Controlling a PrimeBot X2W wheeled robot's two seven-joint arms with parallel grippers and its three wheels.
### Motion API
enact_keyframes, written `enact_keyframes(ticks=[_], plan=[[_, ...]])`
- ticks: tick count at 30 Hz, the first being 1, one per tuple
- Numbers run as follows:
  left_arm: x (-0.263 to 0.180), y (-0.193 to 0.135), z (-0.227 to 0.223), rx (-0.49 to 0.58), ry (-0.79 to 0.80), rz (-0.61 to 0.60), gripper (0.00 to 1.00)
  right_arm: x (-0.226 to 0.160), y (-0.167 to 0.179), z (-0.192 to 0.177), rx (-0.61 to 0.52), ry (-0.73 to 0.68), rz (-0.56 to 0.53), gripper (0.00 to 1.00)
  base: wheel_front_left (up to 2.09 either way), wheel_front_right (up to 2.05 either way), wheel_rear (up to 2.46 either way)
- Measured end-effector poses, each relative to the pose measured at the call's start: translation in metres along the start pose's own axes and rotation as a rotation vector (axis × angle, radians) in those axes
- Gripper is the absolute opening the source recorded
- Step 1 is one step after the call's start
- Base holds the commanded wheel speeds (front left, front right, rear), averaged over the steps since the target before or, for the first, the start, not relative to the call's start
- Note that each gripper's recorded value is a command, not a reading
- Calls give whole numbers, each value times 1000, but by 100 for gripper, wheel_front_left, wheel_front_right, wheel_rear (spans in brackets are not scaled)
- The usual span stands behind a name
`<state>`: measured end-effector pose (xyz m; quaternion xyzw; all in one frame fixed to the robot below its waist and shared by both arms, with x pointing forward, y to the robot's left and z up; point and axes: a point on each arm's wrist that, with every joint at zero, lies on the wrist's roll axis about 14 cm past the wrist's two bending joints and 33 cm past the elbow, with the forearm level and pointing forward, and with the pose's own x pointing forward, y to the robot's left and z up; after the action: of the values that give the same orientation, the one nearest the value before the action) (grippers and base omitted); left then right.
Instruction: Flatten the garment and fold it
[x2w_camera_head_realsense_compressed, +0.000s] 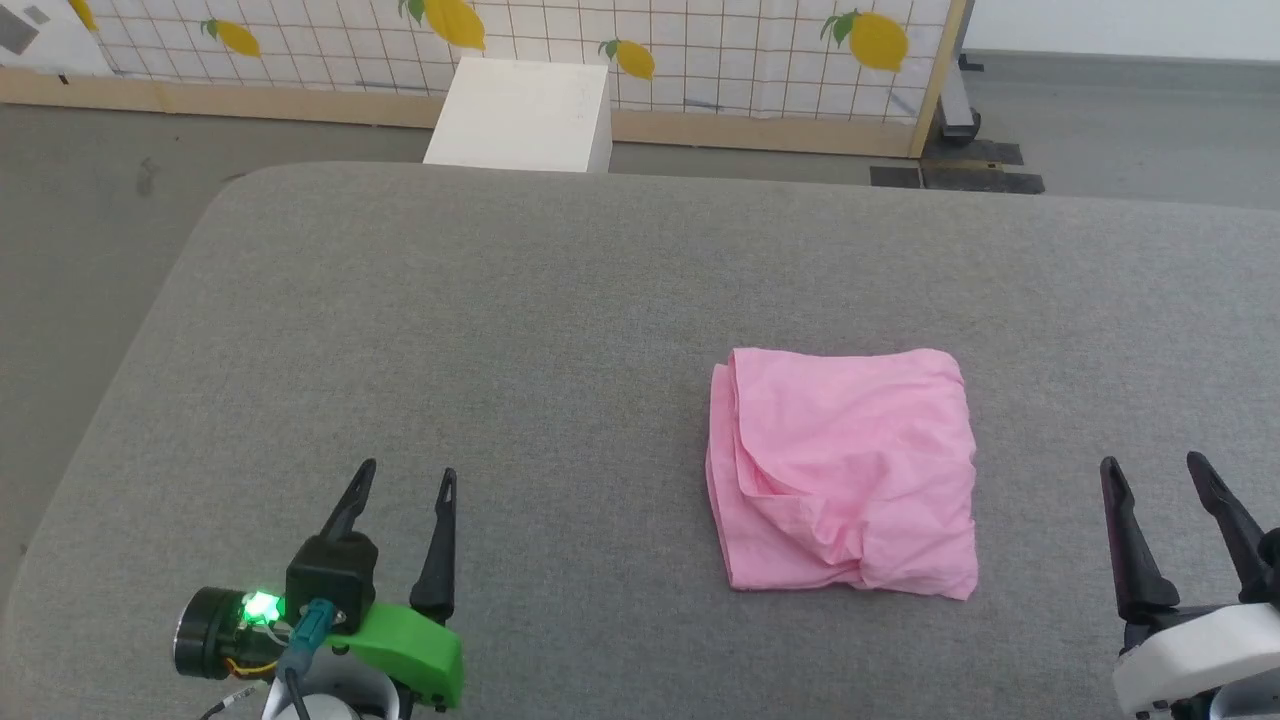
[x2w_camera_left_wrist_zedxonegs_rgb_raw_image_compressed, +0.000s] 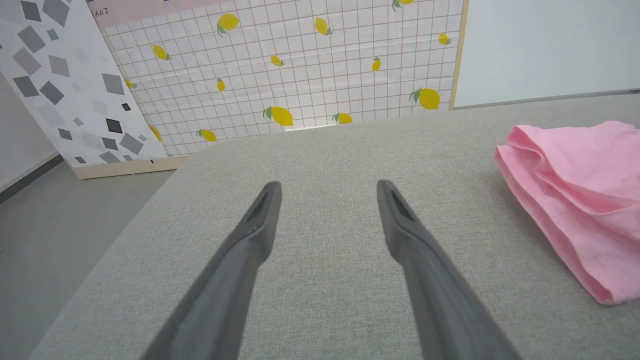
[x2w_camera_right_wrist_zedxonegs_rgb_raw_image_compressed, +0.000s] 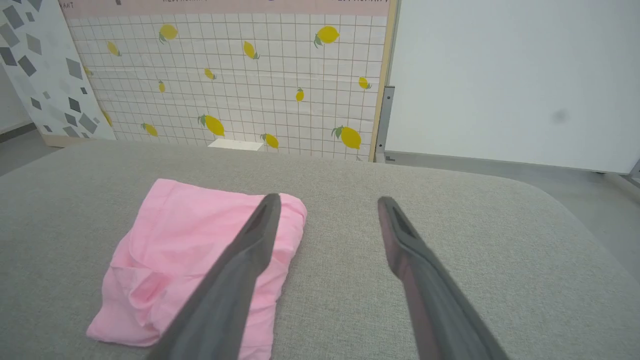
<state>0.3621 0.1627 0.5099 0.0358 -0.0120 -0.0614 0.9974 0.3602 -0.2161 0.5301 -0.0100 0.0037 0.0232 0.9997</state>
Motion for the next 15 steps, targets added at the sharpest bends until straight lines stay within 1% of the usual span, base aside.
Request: enact_keyframes(ticks=[7, 11, 15], plan=[[0, 1, -4, -4, 12, 2, 100, 4, 4, -3, -55, 15, 28, 100, 0, 0, 0], [3, -1, -13, -10, 39, -5, 100, 11, 12, -40, -19, 233, 76, 100, 0, 0, 0], [7, -2, -21, -11, 63, -16, 100, 29, 21, -53, 55, 382, 136, 100, 0, 0, 0]])
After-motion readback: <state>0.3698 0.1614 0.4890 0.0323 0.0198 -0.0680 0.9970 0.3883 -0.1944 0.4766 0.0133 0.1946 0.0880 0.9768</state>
